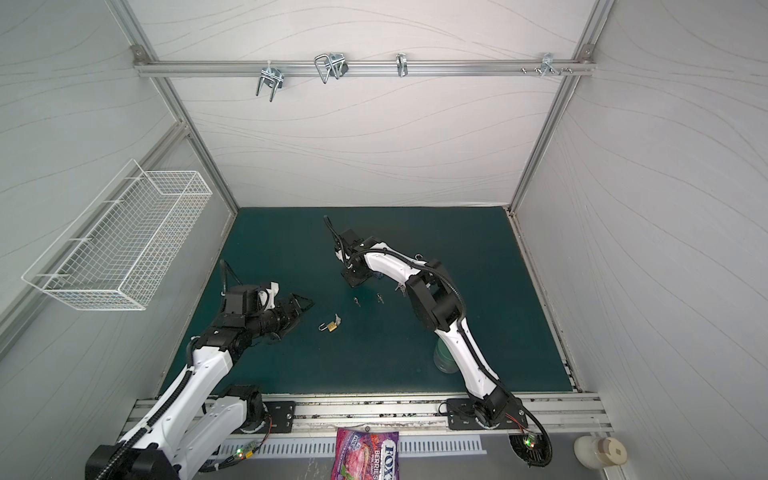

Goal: Lock with the key

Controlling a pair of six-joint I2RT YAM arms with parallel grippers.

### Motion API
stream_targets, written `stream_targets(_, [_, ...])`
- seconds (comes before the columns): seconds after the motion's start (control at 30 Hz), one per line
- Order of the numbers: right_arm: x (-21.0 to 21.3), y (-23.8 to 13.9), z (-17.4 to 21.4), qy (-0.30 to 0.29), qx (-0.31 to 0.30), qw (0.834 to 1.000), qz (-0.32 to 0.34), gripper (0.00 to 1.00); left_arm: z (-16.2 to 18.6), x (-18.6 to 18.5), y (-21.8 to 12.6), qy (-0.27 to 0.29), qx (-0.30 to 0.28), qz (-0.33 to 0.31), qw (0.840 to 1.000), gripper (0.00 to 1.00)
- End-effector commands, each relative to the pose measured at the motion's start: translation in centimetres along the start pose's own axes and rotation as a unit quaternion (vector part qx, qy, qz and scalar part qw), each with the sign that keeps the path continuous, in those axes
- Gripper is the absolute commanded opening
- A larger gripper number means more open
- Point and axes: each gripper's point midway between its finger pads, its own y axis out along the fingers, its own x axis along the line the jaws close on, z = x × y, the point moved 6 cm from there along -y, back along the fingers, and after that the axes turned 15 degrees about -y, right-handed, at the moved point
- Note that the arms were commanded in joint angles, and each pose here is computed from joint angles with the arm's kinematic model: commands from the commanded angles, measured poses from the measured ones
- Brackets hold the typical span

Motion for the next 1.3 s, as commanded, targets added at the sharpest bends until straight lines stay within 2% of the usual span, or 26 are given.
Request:
stream_targets(0.0, [-0.1,-2.0,-0.6,-0.003,-0.012,1.000,-0.007,0.40,-0.5,-0.6,-0.4,0.017,-0.011,-0.009,1.000,0.88])
stream_targets(0.17, [0.6,-5.0,-1.0,-0.017,-0.057,0.998,-0.021,0.40,-0.6,-0.6,-0.2,0.015,-0.002,-0.017,1.000,0.84])
stream_targets(0.3, [1.9,-6.9,0.1,-0.038,-0.095,0.994,-0.045,0.41,-0.6,-0.7,-0.2,0.013,-0.006,-0.011,1.000,0.84])
stream_targets(0.37, [3.3,-7.7,0.7,-0.065,-0.125,0.987,-0.078,0.44,-0.8,-0.8,0.0,0.012,-0.005,-0.011,1.000,0.84])
stream_targets(0.5, [6.3,-7.9,1.6,-0.167,-0.160,0.964,-0.130,0.55,-1.1,-1.0,0.4,0.003,-0.003,-0.008,1.000,0.82])
stream_targets(0.63, [8.6,-7.0,1.7,-0.249,-0.171,0.939,-0.164,0.79,-1.8,-1.8,0.2,-0.006,-0.011,0.004,1.000,0.82])
stream_targets(0.8, [11.0,-5.6,1.1,-0.316,-0.166,0.919,-0.165,0.86,-3.0,-2.1,0.1,-0.035,-0.013,0.030,0.999,0.81])
stream_targets(0.87, [12.3,-6.0,1.3,-0.352,-0.188,0.892,-0.212,0.93,-3.6,-1.7,-0.2,-0.051,-0.016,0.038,0.998,0.80])
stream_targets(0.93, [12.7,-5.8,1.3,-0.372,-0.198,0.881,-0.215,0.93,-4.0,-1.4,-0.6,-0.063,-0.019,0.045,0.997,0.79])
stream_targets(1.03, [13.8,-5.6,2.3,-0.445,-0.206,0.840,-0.233,0.89,-4.5,-1.0,-1.3,-0.077,-0.025,0.053,0.995,0.78])
stream_targets(1.1, [14.1,-5.2,2.8,-0.481,-0.200,0.820,-0.238,0.84,-4.7,-0.8,-1.7,-0.087,-0.029,0.060,0.994,0.78])
stream_targets(1.2, [14.3,-4.8,3.3,-0.510,-0.194,0.797,-0.258,0.73,-5.3,-0.2,-2.3,-0.112,-0.033,0.081,0.990,0.77])
stream_targets(1.27, [14.4,-4.5,3.4,-0.517,-0.191,0.791,-0.266,0.67,-5.7,0.2,-2.6,-0.130,-0.035,0.097,0.986,0.77])
